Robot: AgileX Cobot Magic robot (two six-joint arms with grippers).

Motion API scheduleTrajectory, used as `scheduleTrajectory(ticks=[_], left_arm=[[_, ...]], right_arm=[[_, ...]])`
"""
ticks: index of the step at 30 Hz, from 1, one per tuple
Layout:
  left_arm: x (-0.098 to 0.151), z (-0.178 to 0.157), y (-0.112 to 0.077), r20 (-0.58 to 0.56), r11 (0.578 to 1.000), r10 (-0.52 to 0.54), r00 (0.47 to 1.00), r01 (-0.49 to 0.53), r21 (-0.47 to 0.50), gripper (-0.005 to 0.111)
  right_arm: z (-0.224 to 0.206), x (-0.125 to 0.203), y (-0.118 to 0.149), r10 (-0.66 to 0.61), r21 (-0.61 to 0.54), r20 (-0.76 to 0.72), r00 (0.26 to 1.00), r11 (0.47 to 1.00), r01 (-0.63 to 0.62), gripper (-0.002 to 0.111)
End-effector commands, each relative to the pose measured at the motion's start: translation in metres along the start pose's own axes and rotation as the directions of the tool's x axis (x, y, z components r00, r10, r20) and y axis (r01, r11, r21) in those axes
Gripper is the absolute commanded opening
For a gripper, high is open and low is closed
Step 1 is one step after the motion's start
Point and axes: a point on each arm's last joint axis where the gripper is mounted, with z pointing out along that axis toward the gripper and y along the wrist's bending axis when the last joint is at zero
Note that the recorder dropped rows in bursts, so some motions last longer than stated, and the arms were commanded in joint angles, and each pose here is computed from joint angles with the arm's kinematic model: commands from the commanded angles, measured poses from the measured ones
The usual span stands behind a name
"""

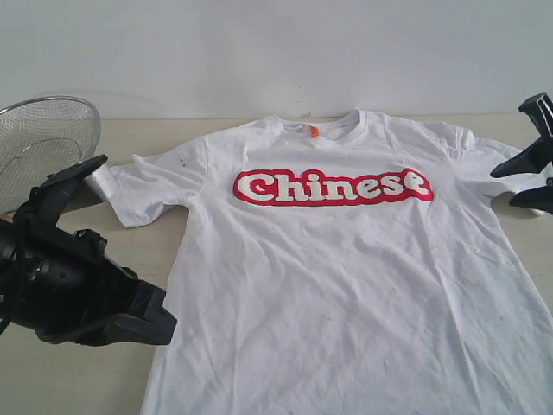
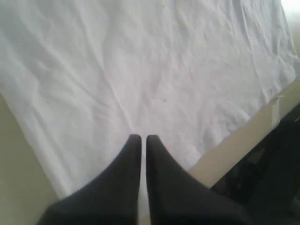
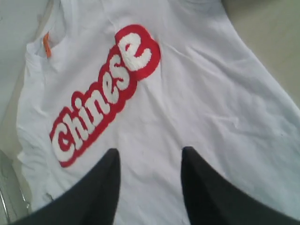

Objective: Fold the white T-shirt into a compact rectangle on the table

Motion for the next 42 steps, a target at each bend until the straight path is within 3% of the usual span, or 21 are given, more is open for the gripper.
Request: scheduleTrajectory(ticks=[1,5,13,20,35,42], left_arm=[[0.000,-0.001,-0.003,0.023,1.000,0.002,1.000,-0.002,0.012,0.004],[-0.003,-0.002,-0.003,0.055,1.000,0.004,0.998,-0.006,0.020,0.004],[-0.006,-0.002,-0.005,0.085,0.999,0.016,0.996,-0.019,0.039,0.004],[-0.007,-0.002,-0.004,0.102,0.999,0.021,0.995,-0.024,0.030,0.004],[-0.007,-0.002,-0.004,0.104,0.999,0.032,0.994,-0.035,0.028,0.004],[-0.010,-0.002,-0.005,0.131,0.999,0.031,0.991,-0.035,0.031,0.004]], right_arm=[[0.018,-0.012,-0.015,0.105,-0.058,0.030,0.994,0.993,-0.103,0.052],[0.030,-0.022,-0.031,0.198,-0.119,0.018,0.980,0.974,-0.195,0.052],[0.041,-0.041,-0.061,0.265,-0.078,0.155,0.952,0.963,-0.256,0.052],[0.055,-0.045,-0.076,0.268,-0.018,0.176,0.947,0.963,-0.269,0.052],[0.080,-0.079,-0.072,0.298,-0.073,0.176,0.938,0.955,-0.289,0.052],[0.095,-0.080,-0.074,0.384,-0.092,0.135,0.913,0.923,-0.375,0.052]])
